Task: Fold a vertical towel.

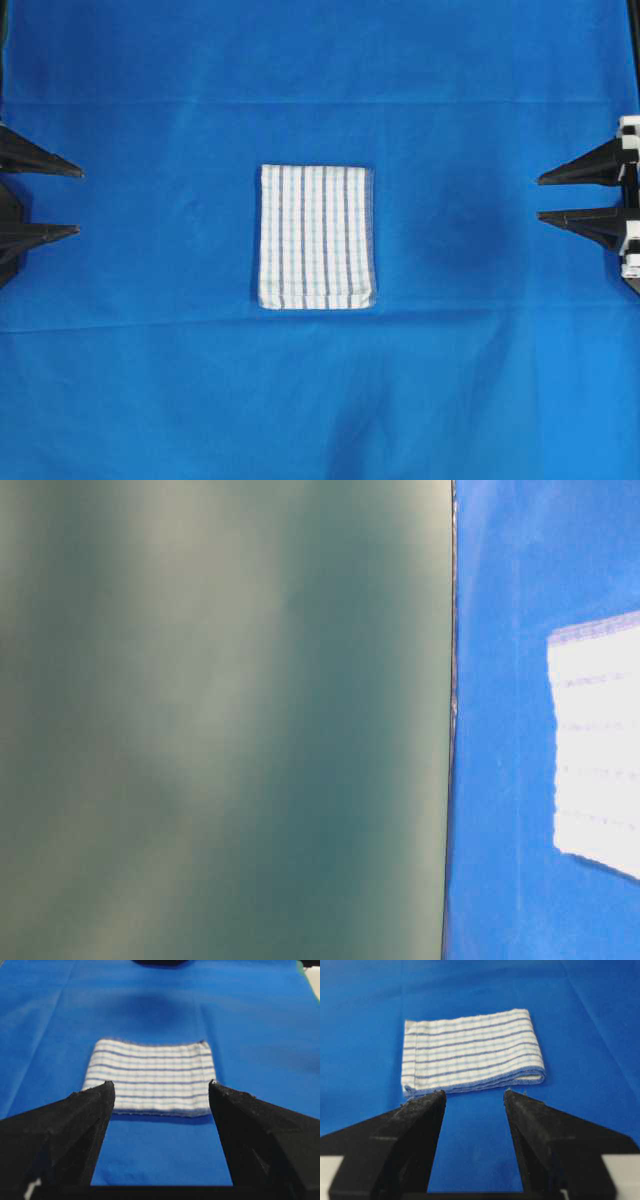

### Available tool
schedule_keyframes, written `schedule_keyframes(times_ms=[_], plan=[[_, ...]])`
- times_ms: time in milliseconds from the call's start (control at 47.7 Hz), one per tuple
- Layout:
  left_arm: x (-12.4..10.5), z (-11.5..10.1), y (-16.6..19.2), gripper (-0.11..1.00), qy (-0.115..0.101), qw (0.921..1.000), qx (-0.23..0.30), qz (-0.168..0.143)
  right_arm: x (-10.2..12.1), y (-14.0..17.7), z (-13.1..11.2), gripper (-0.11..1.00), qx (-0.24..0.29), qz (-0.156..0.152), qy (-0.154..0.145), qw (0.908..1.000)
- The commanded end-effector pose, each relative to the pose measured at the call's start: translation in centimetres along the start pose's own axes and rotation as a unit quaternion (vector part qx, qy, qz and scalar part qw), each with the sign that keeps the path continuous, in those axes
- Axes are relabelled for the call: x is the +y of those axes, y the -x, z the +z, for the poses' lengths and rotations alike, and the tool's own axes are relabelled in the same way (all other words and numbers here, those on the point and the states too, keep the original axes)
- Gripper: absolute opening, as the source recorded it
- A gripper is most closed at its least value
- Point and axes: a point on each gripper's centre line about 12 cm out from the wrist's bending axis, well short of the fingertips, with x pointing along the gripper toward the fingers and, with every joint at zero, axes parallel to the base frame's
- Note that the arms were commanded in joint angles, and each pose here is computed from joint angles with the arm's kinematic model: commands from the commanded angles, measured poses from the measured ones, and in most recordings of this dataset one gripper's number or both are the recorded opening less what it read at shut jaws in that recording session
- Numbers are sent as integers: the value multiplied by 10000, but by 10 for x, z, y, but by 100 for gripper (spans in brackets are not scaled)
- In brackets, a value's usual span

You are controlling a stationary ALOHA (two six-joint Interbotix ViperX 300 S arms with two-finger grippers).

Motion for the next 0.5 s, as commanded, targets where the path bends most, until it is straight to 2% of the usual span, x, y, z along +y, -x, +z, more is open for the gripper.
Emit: schedule_keyframes(times_ms=[0, 483], plan=[[0, 4, -1, 72, 10, 10000, -39, 15, 2, -1, 12, 56, -144, 23, -6, 9999], [0, 5, -1, 72, 10, 10000, -46, 15, 2, -1, 12, 56, -129, 22, 2, 9999]])
